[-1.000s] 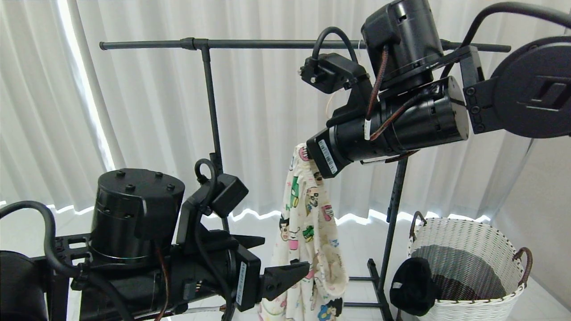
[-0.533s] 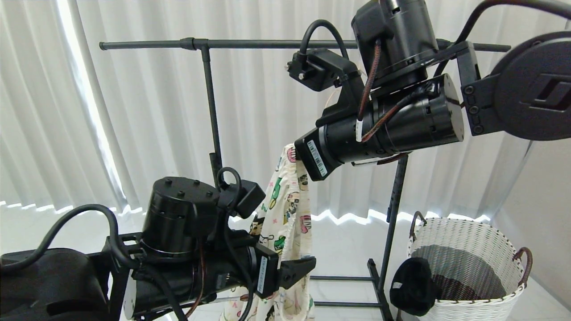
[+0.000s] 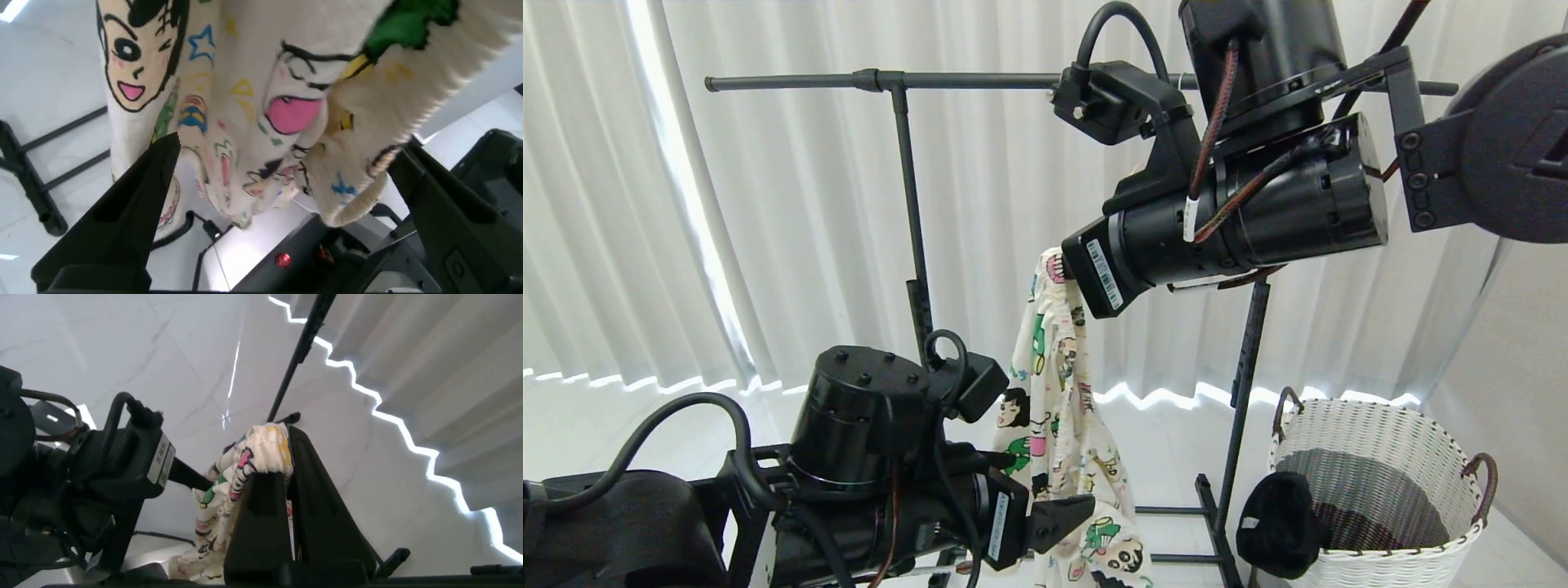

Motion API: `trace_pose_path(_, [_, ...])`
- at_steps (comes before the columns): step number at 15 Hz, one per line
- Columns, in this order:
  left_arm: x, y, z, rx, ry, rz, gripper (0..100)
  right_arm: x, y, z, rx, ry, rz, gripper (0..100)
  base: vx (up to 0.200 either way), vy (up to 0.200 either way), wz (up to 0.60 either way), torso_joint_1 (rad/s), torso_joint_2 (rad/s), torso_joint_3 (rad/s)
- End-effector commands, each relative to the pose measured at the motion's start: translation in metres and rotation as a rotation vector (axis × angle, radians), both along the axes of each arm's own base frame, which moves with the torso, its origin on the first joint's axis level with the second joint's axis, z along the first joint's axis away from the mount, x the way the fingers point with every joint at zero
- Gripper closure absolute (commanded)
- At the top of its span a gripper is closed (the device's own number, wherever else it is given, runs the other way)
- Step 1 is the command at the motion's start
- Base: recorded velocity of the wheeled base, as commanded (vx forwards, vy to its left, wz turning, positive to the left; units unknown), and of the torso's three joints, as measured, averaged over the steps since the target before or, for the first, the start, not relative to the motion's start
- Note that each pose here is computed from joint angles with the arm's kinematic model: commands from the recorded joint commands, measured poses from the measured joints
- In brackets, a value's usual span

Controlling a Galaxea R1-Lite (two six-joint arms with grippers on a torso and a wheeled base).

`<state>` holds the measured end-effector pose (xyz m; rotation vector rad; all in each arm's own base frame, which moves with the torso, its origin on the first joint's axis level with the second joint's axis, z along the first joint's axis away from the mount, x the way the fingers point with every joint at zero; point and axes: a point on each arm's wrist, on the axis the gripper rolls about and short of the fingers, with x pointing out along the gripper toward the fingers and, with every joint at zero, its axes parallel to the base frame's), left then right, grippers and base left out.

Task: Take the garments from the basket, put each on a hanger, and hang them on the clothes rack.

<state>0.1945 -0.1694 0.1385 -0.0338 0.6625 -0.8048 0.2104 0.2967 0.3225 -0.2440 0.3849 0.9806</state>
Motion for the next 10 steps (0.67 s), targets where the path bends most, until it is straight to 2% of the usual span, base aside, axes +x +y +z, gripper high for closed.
trace_pose_path(1, [-0.001,0.001,0.004,-0.019,-0.022,0.000,0,-0.001,-0.001,0.002,0.005,-0.003,0.001,100,0.000,0.000,0.00,0.000,0.00,0.000])
trace_pose_path(3, [-0.002,0.002,0.008,-0.043,-0.048,0.000,0,-0.001,-0.001,0.001,0.002,-0.001,0.003,100,0.000,0.000,0.00,0.000,0.00,0.000])
trace_pose_path(6, [-0.016,0.012,0.016,-0.118,-0.041,-0.103,0,0.000,0.000,-0.001,-0.004,0.001,0.002,100,0.000,0.000,0.00,0.000,0.00,0.000])
trace_pose_path(10, [-0.008,0.022,0.012,-0.115,-0.046,-0.049,0,0.000,0.002,-0.001,-0.004,0.001,0.005,100,0.000,0.000,0.00,0.000,0.00,0.000])
